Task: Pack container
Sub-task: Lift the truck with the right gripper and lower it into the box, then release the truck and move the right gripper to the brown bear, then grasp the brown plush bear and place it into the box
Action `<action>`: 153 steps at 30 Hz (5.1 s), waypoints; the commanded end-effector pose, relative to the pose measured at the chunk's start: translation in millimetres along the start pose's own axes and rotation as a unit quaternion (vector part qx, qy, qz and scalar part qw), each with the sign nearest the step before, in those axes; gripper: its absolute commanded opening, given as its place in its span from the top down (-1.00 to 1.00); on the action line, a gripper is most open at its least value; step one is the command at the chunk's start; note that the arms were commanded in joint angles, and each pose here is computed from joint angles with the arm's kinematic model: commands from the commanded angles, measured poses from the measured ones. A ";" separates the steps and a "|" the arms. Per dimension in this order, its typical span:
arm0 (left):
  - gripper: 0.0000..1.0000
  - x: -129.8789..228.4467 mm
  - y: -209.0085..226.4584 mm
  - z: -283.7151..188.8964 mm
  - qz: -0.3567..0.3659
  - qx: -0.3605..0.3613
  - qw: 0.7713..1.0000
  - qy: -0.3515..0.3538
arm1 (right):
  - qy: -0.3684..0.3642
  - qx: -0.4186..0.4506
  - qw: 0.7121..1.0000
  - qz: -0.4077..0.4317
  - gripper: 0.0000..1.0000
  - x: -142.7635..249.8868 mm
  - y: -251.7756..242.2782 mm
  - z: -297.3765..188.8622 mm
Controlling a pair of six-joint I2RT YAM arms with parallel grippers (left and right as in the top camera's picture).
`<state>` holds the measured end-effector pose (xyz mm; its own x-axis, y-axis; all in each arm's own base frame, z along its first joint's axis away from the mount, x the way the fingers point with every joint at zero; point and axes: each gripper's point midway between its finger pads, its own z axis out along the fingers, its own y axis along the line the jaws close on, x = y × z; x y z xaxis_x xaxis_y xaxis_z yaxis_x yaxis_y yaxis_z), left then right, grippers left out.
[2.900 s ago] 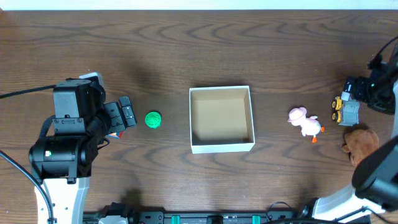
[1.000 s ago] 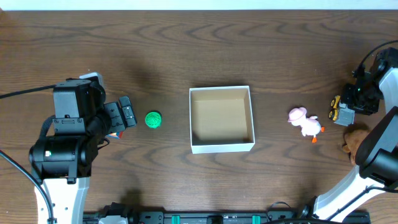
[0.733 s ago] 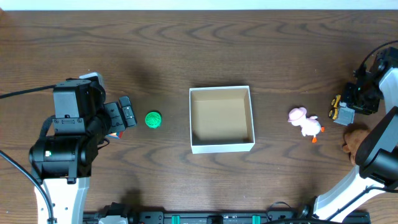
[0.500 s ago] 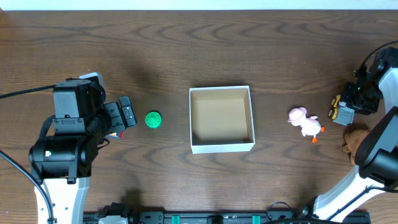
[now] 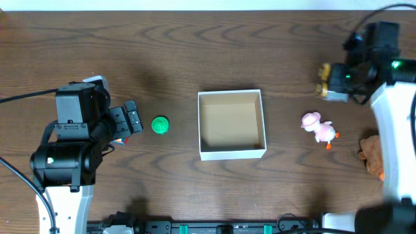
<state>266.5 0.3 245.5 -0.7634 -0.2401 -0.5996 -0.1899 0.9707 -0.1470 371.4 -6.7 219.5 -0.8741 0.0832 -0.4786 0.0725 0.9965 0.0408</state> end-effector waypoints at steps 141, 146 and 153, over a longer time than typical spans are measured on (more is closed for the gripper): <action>-0.96 -1.3 0.4 -5.2 0.007 0.000 1.000 0.000 | -0.011 -0.032 0.993 0.114 0.98 22.0 -37.8 -6.2; -0.96 -1.3 0.4 -5.2 0.007 0.000 1.000 0.000 | -0.060 -0.109 0.991 0.039 0.97 3.7 65.8 -38.6; -0.96 -1.3 0.4 -5.2 0.007 0.000 1.000 0.000 | -0.082 -0.123 0.989 -0.015 0.97 21.6 170.8 -42.1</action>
<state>262.6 0.3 242.6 -0.7751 -0.2401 -0.5844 -0.1928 0.9707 -0.1432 344.5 149.2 252.8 -0.7950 0.0238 -0.6061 -0.1559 0.9576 0.2421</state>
